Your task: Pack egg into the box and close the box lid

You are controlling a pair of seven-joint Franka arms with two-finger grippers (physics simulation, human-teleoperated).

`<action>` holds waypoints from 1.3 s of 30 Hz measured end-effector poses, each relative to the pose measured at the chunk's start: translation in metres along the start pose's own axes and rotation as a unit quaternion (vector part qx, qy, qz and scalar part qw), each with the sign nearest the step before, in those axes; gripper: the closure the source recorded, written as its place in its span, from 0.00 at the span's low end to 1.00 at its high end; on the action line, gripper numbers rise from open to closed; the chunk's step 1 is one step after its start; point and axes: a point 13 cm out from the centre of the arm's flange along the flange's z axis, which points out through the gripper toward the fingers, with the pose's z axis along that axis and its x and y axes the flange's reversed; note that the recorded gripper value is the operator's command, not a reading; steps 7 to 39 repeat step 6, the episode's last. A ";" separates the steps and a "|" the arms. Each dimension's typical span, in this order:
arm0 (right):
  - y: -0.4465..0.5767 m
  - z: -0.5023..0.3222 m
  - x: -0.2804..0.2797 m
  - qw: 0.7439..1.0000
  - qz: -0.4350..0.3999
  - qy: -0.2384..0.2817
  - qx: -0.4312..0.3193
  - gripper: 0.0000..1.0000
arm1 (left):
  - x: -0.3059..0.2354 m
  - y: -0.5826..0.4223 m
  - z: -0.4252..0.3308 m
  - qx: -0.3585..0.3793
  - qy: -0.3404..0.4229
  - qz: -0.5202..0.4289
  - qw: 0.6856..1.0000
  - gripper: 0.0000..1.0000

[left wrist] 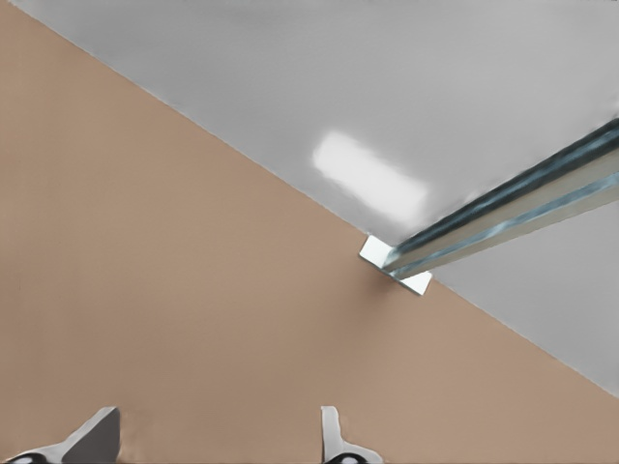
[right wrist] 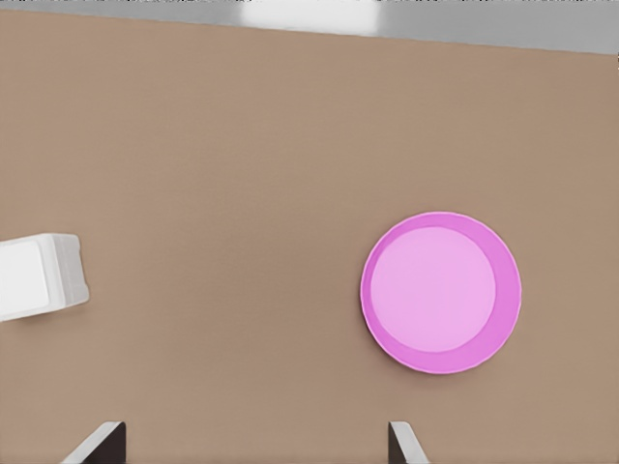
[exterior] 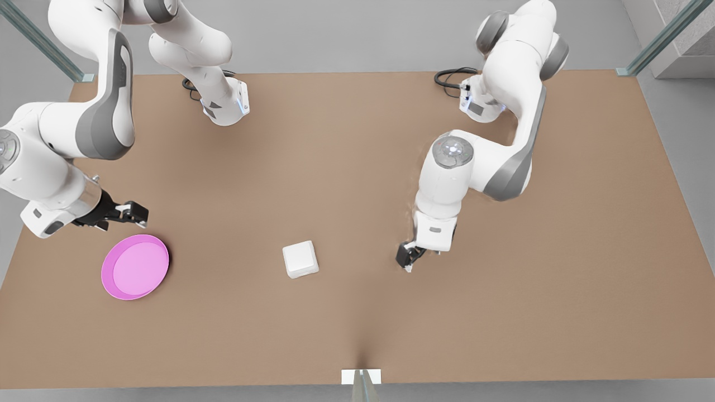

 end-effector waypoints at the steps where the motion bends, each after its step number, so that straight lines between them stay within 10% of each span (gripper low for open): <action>1: -0.001 0.000 -0.001 1.000 0.001 -0.002 0.000 0.00 | -0.031 0.070 -0.013 -0.028 0.030 -0.018 0.999 0.00; 5: -0.002 -0.006 0.004 1.000 0.002 -0.006 0.000 0.00 | -0.005 0.196 -0.017 -0.096 0.075 0.024 0.992 0.00; 39: -0.003 -0.001 0.006 1.000 0.002 -0.001 -0.001 0.00 | 0.002 0.197 -0.018 -0.096 0.080 0.045 0.991 0.00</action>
